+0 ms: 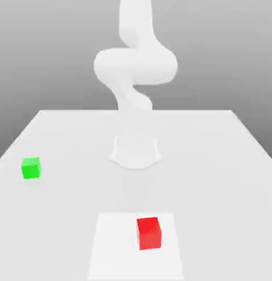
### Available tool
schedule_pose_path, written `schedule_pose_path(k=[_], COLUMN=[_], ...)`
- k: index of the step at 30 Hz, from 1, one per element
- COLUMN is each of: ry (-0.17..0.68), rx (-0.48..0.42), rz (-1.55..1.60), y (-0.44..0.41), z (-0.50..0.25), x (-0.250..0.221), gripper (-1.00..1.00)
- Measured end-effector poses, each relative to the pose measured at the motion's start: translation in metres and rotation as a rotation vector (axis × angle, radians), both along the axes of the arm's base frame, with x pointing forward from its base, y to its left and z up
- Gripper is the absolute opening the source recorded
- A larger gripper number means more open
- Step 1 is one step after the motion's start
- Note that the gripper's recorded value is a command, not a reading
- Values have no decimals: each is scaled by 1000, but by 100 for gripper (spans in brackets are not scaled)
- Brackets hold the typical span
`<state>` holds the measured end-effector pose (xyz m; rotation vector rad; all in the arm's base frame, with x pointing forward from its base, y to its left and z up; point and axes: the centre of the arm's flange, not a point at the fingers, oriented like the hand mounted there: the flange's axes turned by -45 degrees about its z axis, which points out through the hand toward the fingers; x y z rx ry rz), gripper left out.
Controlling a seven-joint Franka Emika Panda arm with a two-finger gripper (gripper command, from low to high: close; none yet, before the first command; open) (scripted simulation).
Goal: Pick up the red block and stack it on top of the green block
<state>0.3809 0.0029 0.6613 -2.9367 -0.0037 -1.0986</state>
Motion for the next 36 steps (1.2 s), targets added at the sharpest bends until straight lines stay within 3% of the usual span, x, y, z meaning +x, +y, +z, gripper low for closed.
schedule_pose_path(k=[9, 19, 26, 27, 36], ry=[320, 664, 714, 714, 714], rx=[-23, -55, -59, -59, -59], rz=[61, 130, 138, 139, 139], y=[14, 27, 27, 27, 28], z=[-207, -424, -508, -515, -499], x=[69, 30, 17, 17, 18], gripper=[0, 0, 0, -100, -100])
